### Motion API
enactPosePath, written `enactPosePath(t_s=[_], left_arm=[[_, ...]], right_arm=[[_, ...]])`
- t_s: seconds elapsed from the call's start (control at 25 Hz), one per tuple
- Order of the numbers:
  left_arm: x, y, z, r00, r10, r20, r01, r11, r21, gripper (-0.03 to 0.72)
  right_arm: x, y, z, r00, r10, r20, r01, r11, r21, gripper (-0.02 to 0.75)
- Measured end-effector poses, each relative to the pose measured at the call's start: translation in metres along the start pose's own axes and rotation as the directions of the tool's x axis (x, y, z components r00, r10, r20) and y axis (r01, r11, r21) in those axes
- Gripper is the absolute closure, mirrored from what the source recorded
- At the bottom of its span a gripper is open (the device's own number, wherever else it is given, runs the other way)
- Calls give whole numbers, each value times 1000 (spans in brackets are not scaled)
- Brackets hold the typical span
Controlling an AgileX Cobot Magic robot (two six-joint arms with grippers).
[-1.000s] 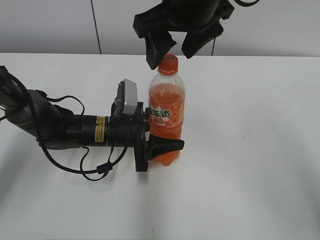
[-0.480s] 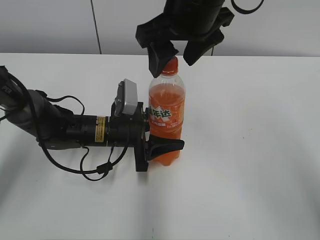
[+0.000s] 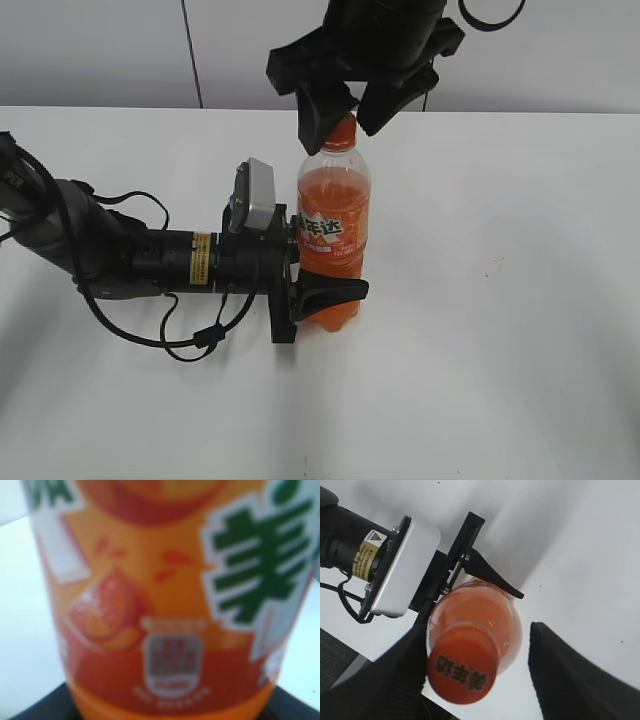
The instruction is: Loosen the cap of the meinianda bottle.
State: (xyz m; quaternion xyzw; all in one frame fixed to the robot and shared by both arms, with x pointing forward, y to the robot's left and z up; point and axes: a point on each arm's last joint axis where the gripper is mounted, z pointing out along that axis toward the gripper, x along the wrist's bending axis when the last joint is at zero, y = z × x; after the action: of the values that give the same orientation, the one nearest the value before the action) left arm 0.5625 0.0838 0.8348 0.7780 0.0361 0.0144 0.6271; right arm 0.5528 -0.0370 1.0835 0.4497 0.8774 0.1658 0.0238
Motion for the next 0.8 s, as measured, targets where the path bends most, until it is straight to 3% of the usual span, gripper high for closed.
enactPosePath(t_s=[0.32,0.56,0.8], left_arm=[[0,0,0,1000,0,0,0,1000,0,297],[0,0,0,1000,0,0,0,1000,0,297],[0,0,0,1000,-1,0,1,1000,0,297]], right_arm=[[1,0,-1,1000,2,-11,-2,1000,-3,290],[2,0,-1,1000,2,-17,-2,1000,-2,440],[2,0,-2,998,-59,-18,59,998,-4,440]])
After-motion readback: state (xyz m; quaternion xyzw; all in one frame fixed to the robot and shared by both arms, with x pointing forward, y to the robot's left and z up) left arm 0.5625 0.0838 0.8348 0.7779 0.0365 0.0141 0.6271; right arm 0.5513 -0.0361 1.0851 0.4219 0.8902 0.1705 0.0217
